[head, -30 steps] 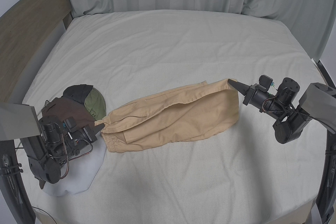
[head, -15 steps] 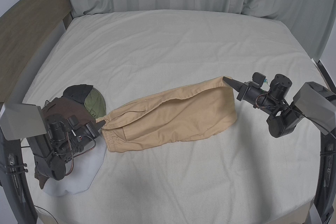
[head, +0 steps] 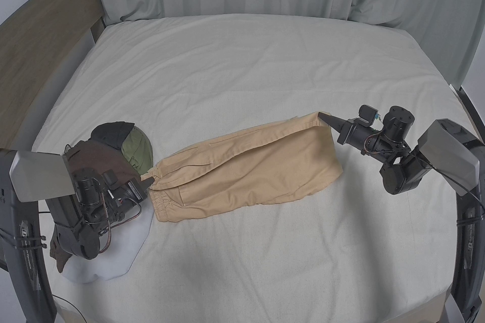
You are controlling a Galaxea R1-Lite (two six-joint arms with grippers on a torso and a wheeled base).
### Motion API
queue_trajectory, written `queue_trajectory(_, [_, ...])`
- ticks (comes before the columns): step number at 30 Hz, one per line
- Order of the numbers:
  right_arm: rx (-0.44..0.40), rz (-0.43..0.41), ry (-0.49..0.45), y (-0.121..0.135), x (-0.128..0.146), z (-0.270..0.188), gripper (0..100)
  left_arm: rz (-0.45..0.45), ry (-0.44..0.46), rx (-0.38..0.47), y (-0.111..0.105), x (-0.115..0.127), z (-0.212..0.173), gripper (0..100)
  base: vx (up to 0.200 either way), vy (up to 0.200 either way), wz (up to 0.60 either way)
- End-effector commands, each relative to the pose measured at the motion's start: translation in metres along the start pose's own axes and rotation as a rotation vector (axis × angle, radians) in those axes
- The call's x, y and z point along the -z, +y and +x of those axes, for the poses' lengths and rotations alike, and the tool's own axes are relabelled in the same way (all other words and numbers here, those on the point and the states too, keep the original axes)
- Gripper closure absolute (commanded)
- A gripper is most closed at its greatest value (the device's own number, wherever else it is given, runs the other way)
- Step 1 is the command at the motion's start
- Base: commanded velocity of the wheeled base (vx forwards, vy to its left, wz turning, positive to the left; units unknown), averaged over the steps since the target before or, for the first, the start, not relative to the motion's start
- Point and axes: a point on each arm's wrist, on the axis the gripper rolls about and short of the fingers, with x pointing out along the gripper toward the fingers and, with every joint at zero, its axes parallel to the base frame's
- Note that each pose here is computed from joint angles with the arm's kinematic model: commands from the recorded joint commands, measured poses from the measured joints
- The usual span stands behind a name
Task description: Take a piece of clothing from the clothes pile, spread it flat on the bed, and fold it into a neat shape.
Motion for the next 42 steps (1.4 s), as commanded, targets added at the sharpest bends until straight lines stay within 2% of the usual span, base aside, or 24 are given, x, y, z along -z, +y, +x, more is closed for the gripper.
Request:
queue_trajectory(1, [-0.001, -0.001, -0.001, -0.002, 0.001, 0.001, 100, -0.002, 0.002, 0.000, 0.001, 0.001, 0.001, 100, 0.000, 0.000, 0.00])
queue_trajectory(5, [-0.002, 0.000, 0.001, -0.001, 0.002, 0.002, 100, 0.000, -0.001, 0.002, 0.001, 0.000, 0.002, 100, 0.000, 0.000, 0.00])
queue_trajectory(6, [-0.002, -0.001, 0.000, -0.001, 0.001, 0.002, 0, 0.000, -0.001, 0.002, 0.001, 0.001, 0.002, 100, 0.000, 0.000, 0.00])
queue_trajectory(7, [-0.004, -0.004, -0.003, -0.001, 0.000, 0.002, 0, -0.001, 0.000, 0.001, 0.003, 0.002, 0.004, 0, 0.000, 0.000, 0.00])
queue_trajectory(15, [0.016, 0.031, 0.044, 0.003, 0.014, -0.005, 0, 0.011, -0.062, -0.016, 0.000, -0.009, 0.006, 0, 0.000, 0.000, 0.00])
queue_trajectory(25, [0.021, 0.040, 0.071, 0.015, 0.019, -0.009, 0, 0.014, -0.096, 0.011, -0.012, -0.021, 0.000, 0, 0.000, 0.000, 0.00])
queue_trajectory(31, [0.019, 0.068, 0.110, 0.021, 0.032, -0.010, 0, -0.010, -0.135, 0.063, -0.034, -0.035, -0.011, 0, 0.000, 0.000, 0.00])
queue_trajectory(42, [0.046, 0.136, 0.200, 0.034, 0.061, -0.024, 0, 0.008, -0.121, 0.148, -0.069, -0.035, -0.028, 0, 0.000, 0.000, 0.00])
